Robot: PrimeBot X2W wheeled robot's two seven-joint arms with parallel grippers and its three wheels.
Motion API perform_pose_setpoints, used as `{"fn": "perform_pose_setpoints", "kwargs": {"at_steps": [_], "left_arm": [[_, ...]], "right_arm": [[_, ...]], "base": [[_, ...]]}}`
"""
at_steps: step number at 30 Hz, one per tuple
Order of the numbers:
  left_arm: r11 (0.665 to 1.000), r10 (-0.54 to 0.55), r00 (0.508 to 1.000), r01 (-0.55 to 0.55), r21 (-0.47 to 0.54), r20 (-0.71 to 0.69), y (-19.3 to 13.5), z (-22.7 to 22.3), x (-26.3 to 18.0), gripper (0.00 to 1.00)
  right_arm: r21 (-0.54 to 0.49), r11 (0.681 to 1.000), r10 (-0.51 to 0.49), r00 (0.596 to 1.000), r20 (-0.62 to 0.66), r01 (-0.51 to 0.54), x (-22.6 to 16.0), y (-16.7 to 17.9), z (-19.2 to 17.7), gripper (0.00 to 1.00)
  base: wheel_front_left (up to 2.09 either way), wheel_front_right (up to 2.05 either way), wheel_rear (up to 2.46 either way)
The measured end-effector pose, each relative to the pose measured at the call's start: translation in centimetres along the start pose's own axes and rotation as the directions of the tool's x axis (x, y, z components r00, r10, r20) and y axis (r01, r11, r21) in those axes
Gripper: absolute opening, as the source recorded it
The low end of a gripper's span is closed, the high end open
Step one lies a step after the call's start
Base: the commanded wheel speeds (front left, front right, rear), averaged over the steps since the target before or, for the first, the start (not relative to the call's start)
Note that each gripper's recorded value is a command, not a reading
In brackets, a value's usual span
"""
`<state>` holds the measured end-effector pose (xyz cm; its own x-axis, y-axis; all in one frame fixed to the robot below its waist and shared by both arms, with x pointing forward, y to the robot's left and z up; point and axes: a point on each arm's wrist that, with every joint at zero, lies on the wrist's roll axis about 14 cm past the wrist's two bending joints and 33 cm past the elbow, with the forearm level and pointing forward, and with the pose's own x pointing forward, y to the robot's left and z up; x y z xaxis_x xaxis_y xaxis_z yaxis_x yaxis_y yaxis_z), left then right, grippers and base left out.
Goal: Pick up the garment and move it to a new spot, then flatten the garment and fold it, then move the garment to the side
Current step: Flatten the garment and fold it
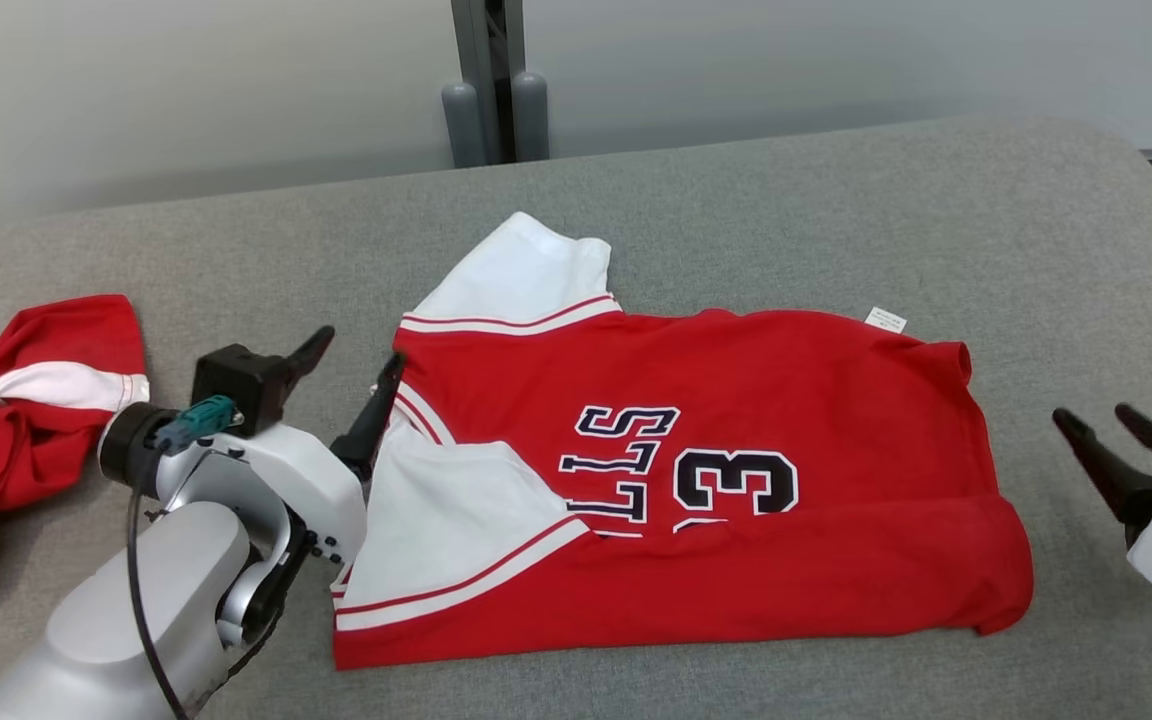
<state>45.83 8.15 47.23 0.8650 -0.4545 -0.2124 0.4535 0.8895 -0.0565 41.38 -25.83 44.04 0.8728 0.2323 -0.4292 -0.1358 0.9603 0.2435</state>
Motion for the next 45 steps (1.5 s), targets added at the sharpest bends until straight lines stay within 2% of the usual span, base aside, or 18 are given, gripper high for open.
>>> {"fn": "perform_pose_setpoints", "kwargs": {"at_steps": [6, 8, 10, 14, 20, 24, 27, 35, 39, 43, 45], "left_arm": [[0.993, 0.101, 0.979, -0.089, -0.079, 0.176, 0.7, 4.4, -1.0, 1.00], [0.985, 0.145, 0.960, -0.118, -0.123, 0.239, 0.9, 6.1, -1.4, 1.00], [0.979, 0.175, 0.930, -0.129, -0.159, 0.323, 0.8, 8.4, -2.1, 1.00], [0.967, 0.235, 0.890, -0.173, -0.187, 0.391, 0.5, 8.8, -4.3, 1.00], [0.947, 0.304, 0.861, -0.227, -0.226, 0.407, 0.3, 7.6, -6.5, 1.00], [0.934, 0.337, 0.870, -0.261, -0.243, 0.361, -0.1, 4.9, -8.0, 1.00], [0.932, 0.343, 0.886, -0.278, -0.234, 0.312, -0.5, 2.6, -8.9, 1.00], [0.927, 0.359, 0.895, -0.308, -0.216, 0.264, -0.1, 0.4, -9.8, 1.00], [0.931, 0.338, 0.935, -0.316, -0.184, 0.104, -0.9, -4.9, -9.7, 1.00], [0.915, 0.371, 0.929, -0.366, -0.168, -0.006, -0.2, -8.2, -9.9, 1.00], [0.922, 0.346, 0.936, -0.351, -0.165, -0.061, -0.7, -9.5, -9.7, 1.00]], "right_arm": [[-0.122, 0.993, 0.013, 0.982, 0.189, 0.010, -0.3, 0.4, 4.8, 1.00], [-0.136, 0.991, 0.025, 0.953, 0.301, 0.017, -0.4, 1.0, 8.2, 1.00], [-0.172, 0.985, 0.055, 0.925, 0.376, 0.011, -0.8, 2.3, 9.8, 1.00], [-0.180, 0.984, 0.074, 0.893, 0.445, 0.009, -1.8, 4.5, 8.3, 1.00], [-0.159, 0.987, 0.063, 0.852, 0.520, 0.024, -3.4, 6.9, 6.9, 1.00], [-0.113, 0.992, 0.018, 0.836, 0.549, 0.053, -4.5, 7.5, 5.8, 1.00], [-0.087, 0.994, -0.005, 0.839, 0.544, 0.062, -4.9, 8.0, 4.5, 1.00], [-0.076, 0.995, -0.010, 0.842, 0.539, 0.061, -5.2, 8.7, 3.6, 1.00], [-0.065, 0.996, -0.020, 0.845, 0.535, 0.065, -5.2, 8.5, 3.4, 1.00], [-0.050, 0.996, -0.036, 0.848, 0.529, 0.074, -5.2, 8.1, 3.0, 1.00], [-0.039, 0.996, -0.051, 0.853, 0.520, 0.083, -5.2, 7.7, 2.6, 1.00]], "base": [[0.00, 0.00, 0.00], [0.00, 0.00, 0.00], [0.00, 0.00, 0.00], [0.00, 0.00, 0.00], [0.00, 0.00, 0.00], [0.00, 0.00, 0.00], [0.00, 0.00, 0.00], [0.00, 0.00, 0.00], [0.00, 0.00, 0.00], [0.00, 0.00, 0.00], [0.00, 0.00, 0.00]]}}
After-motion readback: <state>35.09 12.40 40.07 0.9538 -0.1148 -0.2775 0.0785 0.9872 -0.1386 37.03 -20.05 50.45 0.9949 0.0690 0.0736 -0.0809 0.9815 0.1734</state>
